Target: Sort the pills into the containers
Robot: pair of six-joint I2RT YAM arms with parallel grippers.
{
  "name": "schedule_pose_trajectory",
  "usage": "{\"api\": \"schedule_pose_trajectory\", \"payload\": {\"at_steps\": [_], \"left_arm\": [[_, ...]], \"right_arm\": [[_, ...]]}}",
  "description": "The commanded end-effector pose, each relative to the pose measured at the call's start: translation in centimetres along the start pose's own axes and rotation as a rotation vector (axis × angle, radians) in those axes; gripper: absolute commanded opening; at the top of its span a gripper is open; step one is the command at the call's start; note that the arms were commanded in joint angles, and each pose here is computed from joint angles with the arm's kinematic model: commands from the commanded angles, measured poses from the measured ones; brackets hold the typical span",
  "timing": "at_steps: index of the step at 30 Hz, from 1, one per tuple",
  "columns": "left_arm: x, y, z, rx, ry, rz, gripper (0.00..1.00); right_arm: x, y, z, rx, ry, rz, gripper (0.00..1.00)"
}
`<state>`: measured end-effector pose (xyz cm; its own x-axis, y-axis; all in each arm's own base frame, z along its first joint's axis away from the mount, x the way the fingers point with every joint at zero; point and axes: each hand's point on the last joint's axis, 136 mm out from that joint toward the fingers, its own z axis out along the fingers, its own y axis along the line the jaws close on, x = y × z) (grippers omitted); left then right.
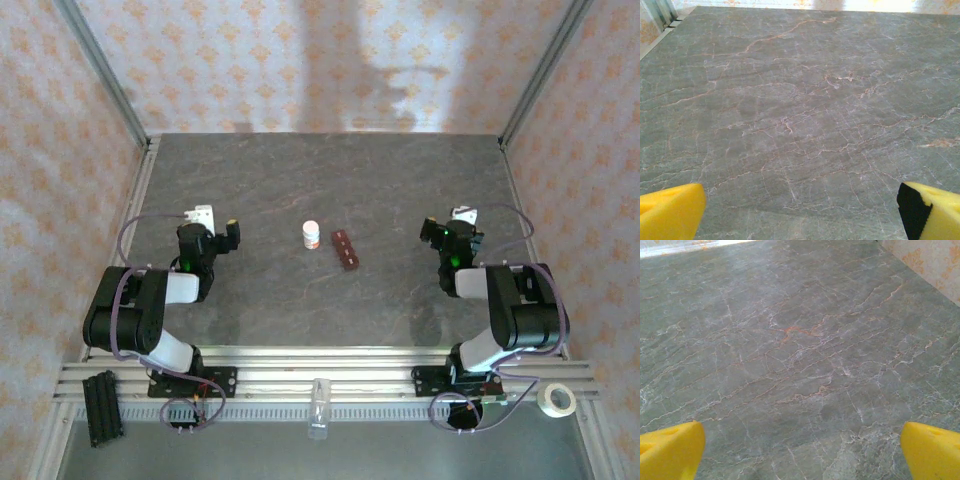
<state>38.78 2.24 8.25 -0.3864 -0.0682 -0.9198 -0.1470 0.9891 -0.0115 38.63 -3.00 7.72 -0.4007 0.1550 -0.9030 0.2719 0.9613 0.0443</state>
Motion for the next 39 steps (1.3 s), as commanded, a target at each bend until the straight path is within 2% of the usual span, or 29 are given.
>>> {"api": "schedule_pose_trajectory", "payload": {"at_steps": [1, 30, 39], "left_arm": [[-1.4, 0.0, 0.3, -0.017, -0.045, 0.018, 1.0], [-1.5, 0.0, 0.3, -0.016, -0.046, 0.017, 1.0], [-2.7, 1.3, -0.5, -0.083, -0.056, -0.018, 1.0]], "right_arm": [[-1.3, 0.4, 0.0, -0.012, -0.04, 0.003, 1.0], [-1.4, 0.2, 0.0, -0.018, -0.046, 0.014, 1.0], [-5.0, -1.9, -2.9, 0.096, -0.06, 0.086, 1.0]]}}
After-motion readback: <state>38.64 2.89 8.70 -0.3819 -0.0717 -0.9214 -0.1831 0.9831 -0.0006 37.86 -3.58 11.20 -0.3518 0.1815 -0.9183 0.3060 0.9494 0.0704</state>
